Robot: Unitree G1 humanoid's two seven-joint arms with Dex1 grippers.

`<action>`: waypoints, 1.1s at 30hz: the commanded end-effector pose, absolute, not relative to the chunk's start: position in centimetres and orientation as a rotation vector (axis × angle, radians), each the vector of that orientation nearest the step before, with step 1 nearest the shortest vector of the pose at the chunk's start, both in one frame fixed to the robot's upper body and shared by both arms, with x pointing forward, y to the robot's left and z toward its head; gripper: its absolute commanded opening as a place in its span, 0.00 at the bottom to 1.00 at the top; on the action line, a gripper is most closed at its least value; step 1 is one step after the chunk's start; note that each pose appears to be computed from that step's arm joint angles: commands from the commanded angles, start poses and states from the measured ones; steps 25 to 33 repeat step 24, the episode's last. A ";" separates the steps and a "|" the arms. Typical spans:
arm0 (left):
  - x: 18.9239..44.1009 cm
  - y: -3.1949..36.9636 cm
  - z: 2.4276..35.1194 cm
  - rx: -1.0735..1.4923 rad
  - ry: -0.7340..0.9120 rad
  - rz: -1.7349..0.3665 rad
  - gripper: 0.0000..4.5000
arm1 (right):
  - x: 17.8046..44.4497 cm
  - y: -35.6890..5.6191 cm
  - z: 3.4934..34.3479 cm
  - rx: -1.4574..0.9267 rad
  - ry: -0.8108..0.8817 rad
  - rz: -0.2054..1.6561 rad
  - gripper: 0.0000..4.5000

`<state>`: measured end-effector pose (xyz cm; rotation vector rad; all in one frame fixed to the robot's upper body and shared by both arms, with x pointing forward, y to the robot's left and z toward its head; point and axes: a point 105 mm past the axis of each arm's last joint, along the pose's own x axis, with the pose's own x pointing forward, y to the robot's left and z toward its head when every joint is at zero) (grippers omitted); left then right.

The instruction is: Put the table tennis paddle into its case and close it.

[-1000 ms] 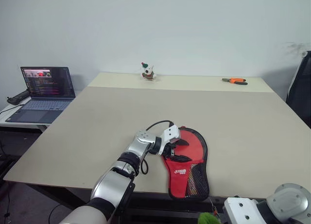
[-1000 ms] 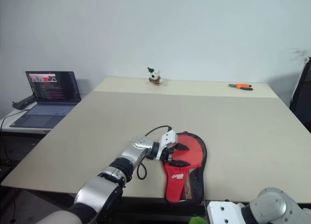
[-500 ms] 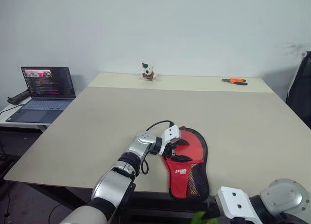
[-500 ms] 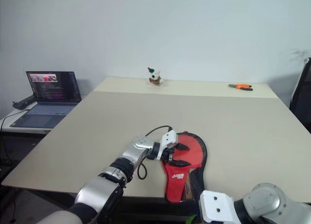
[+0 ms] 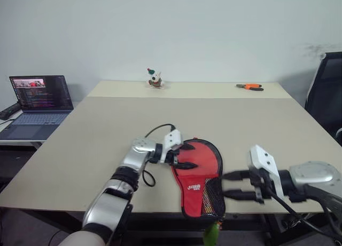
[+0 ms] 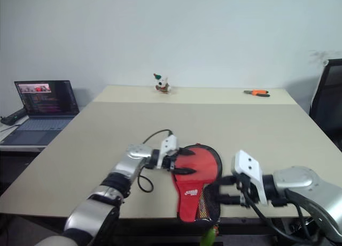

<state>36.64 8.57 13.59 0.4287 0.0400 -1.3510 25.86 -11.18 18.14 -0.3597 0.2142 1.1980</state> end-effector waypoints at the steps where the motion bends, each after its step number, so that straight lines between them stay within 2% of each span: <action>1: 33.6 11.5 16.0 0.374 -0.004 -1.269 0.86 | 29.5 -11.8 19.0 -0.392 0.123 1.100 0.49; 5: 29.7 14.2 15.3 0.291 0.064 -1.123 0.86 | 33.3 -12.7 18.6 -0.387 0.096 1.033 0.49; 10: 28.0 17.0 15.1 0.253 0.101 -0.927 0.86 | 37.1 -14.5 17.4 -0.380 0.119 0.983 0.49; 17: 30.7 17.3 16.0 0.307 0.064 -0.892 0.86 | 39.9 -18.0 17.6 -0.455 0.116 0.858 0.49; 24: 32.5 17.5 15.5 0.300 0.039 -0.866 0.86 | 39.6 -18.9 17.3 -0.471 0.134 0.833 0.49; 33: 32.5 17.5 15.5 0.300 0.039 -0.866 0.86 | 39.6 -18.9 17.3 -0.471 0.134 0.833 0.49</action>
